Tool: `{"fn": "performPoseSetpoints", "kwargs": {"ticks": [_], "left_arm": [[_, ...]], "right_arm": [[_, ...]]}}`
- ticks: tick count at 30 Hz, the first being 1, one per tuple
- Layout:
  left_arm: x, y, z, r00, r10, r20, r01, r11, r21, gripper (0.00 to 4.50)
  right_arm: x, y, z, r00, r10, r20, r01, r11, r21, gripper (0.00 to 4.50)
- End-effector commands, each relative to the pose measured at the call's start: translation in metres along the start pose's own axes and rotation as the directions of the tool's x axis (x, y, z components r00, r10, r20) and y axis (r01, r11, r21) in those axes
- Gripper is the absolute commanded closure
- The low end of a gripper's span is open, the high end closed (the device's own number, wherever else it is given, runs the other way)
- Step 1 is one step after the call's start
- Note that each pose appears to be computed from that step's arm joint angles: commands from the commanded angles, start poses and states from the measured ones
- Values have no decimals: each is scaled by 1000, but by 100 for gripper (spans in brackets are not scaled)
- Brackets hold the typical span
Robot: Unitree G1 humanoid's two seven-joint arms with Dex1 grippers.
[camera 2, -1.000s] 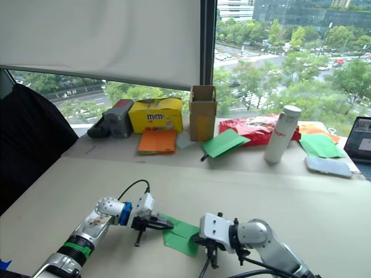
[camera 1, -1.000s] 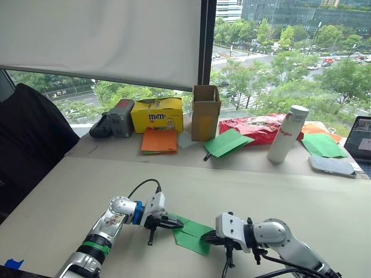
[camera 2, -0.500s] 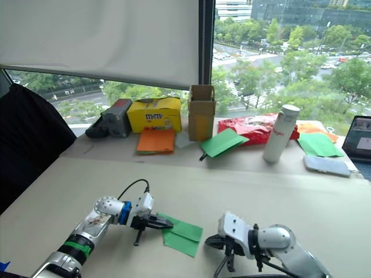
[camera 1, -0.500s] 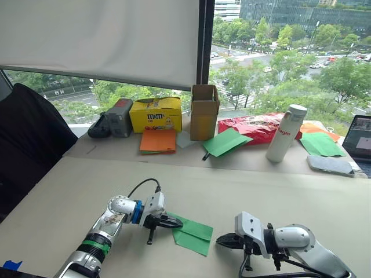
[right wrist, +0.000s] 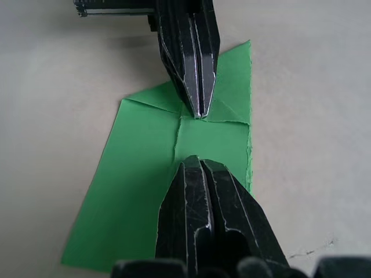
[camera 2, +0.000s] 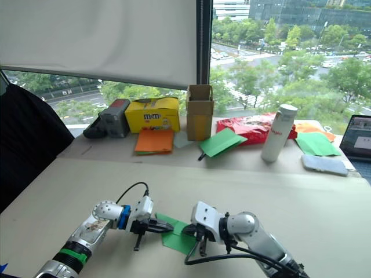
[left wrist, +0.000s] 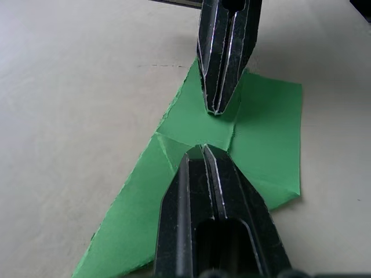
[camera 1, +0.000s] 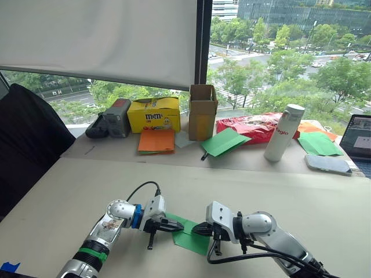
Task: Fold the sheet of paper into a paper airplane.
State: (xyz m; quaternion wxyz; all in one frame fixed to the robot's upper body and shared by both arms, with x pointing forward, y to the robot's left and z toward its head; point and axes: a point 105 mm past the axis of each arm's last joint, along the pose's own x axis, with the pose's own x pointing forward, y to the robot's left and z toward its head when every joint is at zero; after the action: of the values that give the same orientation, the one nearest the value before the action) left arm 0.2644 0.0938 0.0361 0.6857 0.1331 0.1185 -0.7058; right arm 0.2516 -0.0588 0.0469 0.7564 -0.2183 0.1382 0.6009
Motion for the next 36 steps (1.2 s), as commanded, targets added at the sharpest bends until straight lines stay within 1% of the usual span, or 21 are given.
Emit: {"fn": "performPoseSetpoints", "kwargs": {"ticks": [1,3,5,7,9,11,14,17,19,21,23,25,28,31,32,33,34,36], "left_arm": [[8,-16,-11,999,-38,-17,37,998,-45,450],[6,-17,-19,999,-22,-45,19,998,-58,450],[2,-14,-26,999,11,-48,-15,996,-89,450],[-6,-9,-27,998,63,6,-61,981,-187,450],[-15,-4,-28,994,103,25,-95,970,-223,450],[-30,4,-20,986,155,58,-137,961,-238,450],[-44,11,-4,977,189,95,-162,959,-234,450],[-54,1,9,986,147,74,-131,974,-185,450],[-60,-5,19,988,138,72,-122,973,-196,450],[-64,-12,29,989,132,63,-119,975,-185,450],[-65,-16,34,990,137,47,-127,979,-162,450],[-64,-17,38,989,140,38,-133,979,-153,450],[-63,-18,43,988,143,54,-133,978,-163,450],[-63,-20,47,988,140,72,-122,969,-213,450],[-63,-21,46,988,135,68,-116,967,-227,395],[-63,-23,44,990,128,60,-111,966,-232,372],[-64,-24,41,991,124,44,-111,967,-228,337],[-64,-25,38,992,127,27,-118,968,-220,271]], "right_arm": [[5,6,-21,997,16,-74,-14,999,32,447],[5,7,-21,997,19,-74,-17,999,32,447],[5,7,-20,997,18,-70,-16,999,35,447],[4,6,-20,998,17,-67,-15,999,37,447],[4,5,-19,998,13,-62,-11,999,37,447],[2,1,-13,999,0,-37,1,1000,25,447],[-4,-5,2,999,-23,24,23,1000,9,447],[-18,-14,25,995,-63,77,66,997,-33,447],[-30,-16,41,991,-78,113,84,995,-51,447],[-41,-17,54,986,-87,140,92,995,-32,447],[-50,-13,58,986,-78,150,76,997,21,447],[-59,-17,57,980,-121,156,108,990,87,447],[-68,-18,52,978,-145,150,119,979,167,447],[-75,-10,35,980,-142,140,87,936,342,362],[-75,-6,29,981,-138,136,73,914,399,328],[-73,-3,24,981,-136,138,59,887,459,295],[-71,-1,20,981,-139,139,50,860,508,258],[-66,-2,8,978,-174,116,64,777,626,190]]}}
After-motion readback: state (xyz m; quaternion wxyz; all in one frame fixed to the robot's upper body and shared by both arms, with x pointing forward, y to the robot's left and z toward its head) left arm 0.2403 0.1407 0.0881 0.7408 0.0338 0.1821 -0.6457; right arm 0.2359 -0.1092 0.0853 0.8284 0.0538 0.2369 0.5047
